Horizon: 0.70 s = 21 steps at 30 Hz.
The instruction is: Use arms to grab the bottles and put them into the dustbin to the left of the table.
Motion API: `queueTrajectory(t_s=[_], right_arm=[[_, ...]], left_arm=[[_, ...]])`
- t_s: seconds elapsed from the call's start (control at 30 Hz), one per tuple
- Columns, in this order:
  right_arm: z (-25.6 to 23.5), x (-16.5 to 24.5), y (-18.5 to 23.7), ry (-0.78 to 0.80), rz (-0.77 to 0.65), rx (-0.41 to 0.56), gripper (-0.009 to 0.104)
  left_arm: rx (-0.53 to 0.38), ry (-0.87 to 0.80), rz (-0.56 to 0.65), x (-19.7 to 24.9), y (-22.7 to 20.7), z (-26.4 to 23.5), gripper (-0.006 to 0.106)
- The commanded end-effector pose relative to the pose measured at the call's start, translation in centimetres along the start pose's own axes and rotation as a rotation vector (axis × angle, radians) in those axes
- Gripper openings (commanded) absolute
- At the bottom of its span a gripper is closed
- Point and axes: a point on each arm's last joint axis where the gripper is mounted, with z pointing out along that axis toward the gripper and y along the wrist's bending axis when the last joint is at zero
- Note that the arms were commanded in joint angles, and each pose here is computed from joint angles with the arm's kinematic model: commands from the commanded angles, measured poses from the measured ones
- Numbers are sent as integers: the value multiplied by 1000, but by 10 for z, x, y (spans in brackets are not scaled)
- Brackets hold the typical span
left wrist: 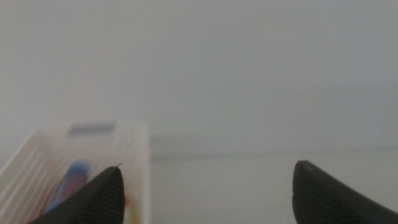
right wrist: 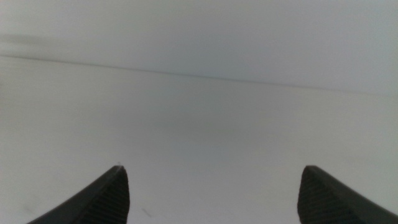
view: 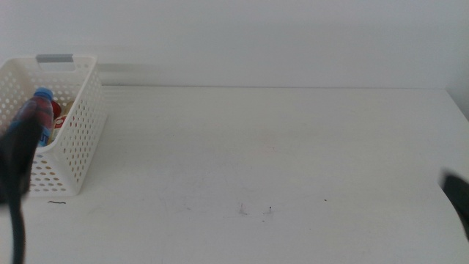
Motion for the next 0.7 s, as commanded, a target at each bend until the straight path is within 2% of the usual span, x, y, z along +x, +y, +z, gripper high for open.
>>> queueTrajectory(t_s=[0.0,0.13,0.23,0.33,0.4,0.67], right_arm=[[-20,27,-8,-78,-19,79,79],[-36,68,-14,-156,-7,193,79],[-46,76,-15,-203,-57,247,79],[-46,79,-15,-178,-58,252,79],[-46,79,-15,-182,-58,253,79],[-46,78,-15,-185,-66,255,79]], left_arm=[[-55,20,-35,33,7,-15,90],[-111,76,-41,74,13,-36,90],[-119,41,-51,95,14,-44,90],[-112,-25,-58,99,13,-50,90],[-114,35,-61,105,13,-50,90],[-112,-20,-58,100,13,-50,90]])
